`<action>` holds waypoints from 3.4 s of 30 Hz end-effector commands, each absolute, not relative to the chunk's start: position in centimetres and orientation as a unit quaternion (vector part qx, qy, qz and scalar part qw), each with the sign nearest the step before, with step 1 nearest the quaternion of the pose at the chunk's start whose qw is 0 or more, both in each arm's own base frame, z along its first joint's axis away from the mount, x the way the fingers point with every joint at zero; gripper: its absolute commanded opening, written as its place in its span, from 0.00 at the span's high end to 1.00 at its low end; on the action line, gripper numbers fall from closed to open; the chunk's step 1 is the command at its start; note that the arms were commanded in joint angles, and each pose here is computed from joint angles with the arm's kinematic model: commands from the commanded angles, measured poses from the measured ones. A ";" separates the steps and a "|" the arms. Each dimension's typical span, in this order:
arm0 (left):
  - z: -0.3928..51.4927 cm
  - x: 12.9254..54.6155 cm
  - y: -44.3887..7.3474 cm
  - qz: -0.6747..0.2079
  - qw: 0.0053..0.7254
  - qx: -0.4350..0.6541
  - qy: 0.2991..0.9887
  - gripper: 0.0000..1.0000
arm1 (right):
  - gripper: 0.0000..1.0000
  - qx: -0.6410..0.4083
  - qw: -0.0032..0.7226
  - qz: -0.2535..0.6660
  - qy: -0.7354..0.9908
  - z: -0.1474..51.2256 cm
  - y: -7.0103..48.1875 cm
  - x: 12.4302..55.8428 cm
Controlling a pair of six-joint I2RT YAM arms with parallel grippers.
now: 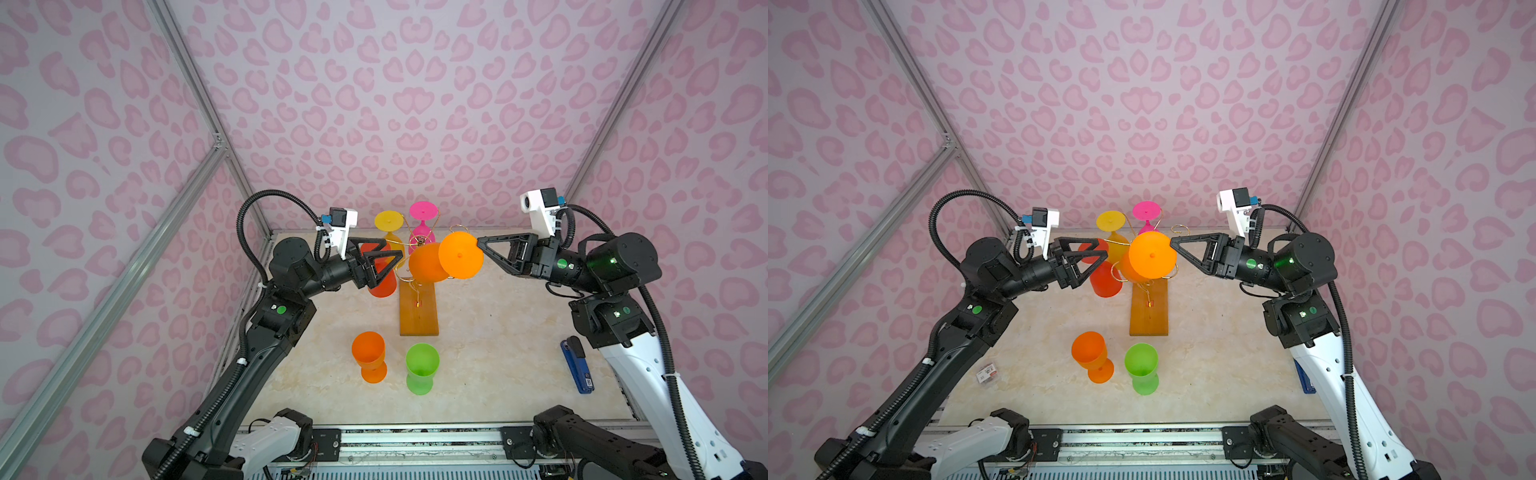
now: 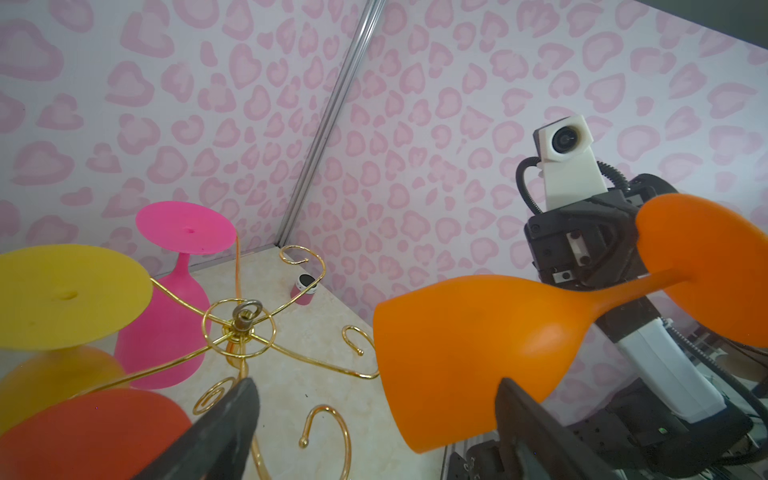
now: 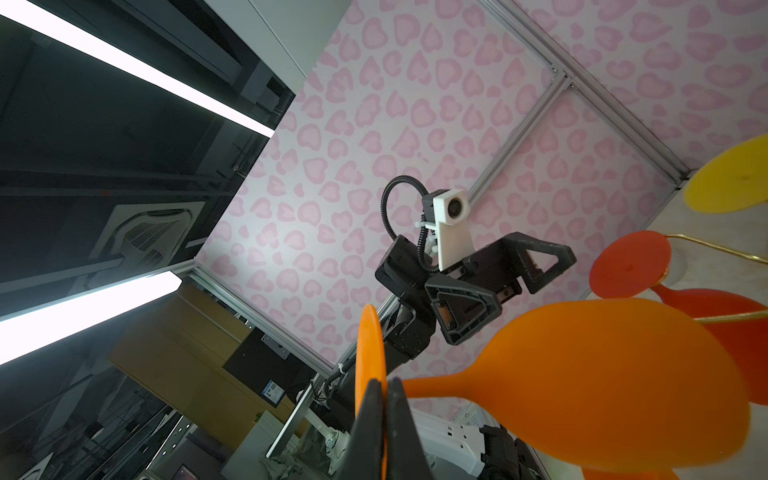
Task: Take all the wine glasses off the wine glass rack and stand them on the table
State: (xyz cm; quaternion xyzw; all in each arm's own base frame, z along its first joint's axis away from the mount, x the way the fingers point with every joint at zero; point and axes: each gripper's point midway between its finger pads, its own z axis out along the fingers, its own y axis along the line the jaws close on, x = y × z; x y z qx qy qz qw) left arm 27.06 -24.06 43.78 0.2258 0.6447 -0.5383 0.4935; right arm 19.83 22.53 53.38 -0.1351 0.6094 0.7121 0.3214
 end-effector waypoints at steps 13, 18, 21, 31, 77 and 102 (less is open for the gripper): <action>45.0 26.3 -25.8 -0.614 0.453 0.267 0.589 0.11 | 1.00 -0.162 0.352 0.727 0.567 55.8 22.5 19.9; 45.1 25.8 -26.1 -0.630 0.444 0.271 0.577 0.11 | 1.00 -0.161 0.355 0.728 0.564 55.8 22.6 20.4; 45.1 25.6 -26.3 -0.636 0.439 0.273 0.572 0.11 | 1.00 -0.162 0.357 0.730 0.560 55.9 22.6 20.5; 45.1 24.9 -27.2 -0.655 0.423 0.277 0.561 0.14 | 1.00 -0.163 0.363 0.735 0.549 56.1 22.7 21.0; 48.8 22.4 -25.8 -0.677 0.452 0.265 0.517 0.73 | 1.00 -0.107 0.341 0.784 0.507 52.8 20.5 25.1; 50.2 20.7 -24.8 -0.666 0.465 0.269 0.517 0.98 | 0.84 -0.087 0.375 0.749 0.539 50.9 18.3 27.7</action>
